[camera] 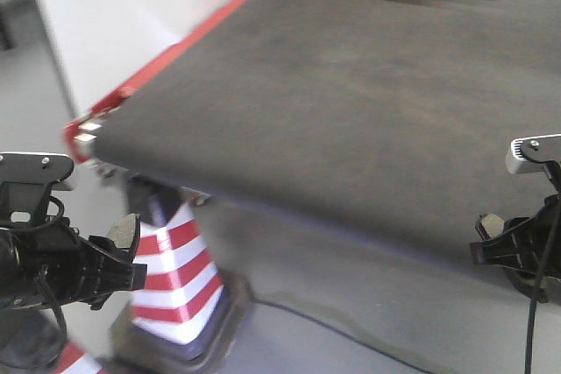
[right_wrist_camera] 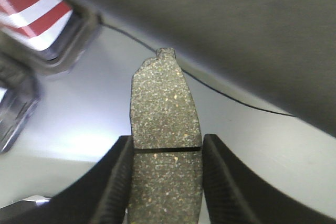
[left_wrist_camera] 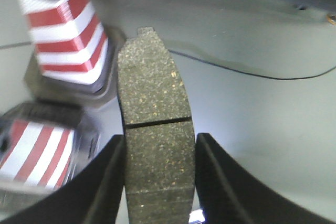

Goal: Move and align brake pads A on conveyor
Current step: 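Drive up to the dark grey conveyor belt holding both pads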

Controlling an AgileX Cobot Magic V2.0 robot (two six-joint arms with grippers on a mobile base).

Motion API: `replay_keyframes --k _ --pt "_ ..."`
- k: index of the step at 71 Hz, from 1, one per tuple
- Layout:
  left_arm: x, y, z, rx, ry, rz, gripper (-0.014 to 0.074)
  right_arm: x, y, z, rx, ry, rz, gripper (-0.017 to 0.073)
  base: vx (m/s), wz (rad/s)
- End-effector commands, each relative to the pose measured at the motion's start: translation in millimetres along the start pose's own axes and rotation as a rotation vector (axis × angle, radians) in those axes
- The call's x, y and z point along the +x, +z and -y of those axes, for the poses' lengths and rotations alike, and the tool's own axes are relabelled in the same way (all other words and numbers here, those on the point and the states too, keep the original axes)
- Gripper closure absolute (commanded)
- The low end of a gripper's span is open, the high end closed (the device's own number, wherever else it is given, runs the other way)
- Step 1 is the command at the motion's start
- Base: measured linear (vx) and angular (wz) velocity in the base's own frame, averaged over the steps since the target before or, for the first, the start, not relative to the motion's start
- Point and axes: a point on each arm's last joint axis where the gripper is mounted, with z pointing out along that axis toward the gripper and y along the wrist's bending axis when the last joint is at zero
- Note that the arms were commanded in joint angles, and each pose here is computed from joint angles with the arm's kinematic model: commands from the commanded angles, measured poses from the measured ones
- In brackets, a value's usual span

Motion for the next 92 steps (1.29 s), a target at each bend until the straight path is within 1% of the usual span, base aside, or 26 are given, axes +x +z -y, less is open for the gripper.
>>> replay_keyframes --k 1,52,65,92 --pt "-12.6 -11.1 5.0 0.045 -0.003 0.108 0.0475 -12.9 -12.5 0.7 0.005 -0.014 0.109 0.0487 0.28 -0.57" --pt "-13.0 -11.3 5.0 0.045 -0.004 0.110 0.0475 -12.6 -12.5 0.9 0.007 -0.016 0.105 0.0487 0.24 -0.51" --pt "-13.0 -11.3 5.0 0.045 -0.004 0.110 0.0475 -12.6 -12.5 0.9 0.007 -0.016 0.105 0.0487 0.17 -0.20" --pt "-13.0 -11.3 5.0 0.045 -0.004 0.110 0.0475 -12.7 -12.5 0.9 0.007 -0.016 0.106 0.0487 0.15 -0.01"
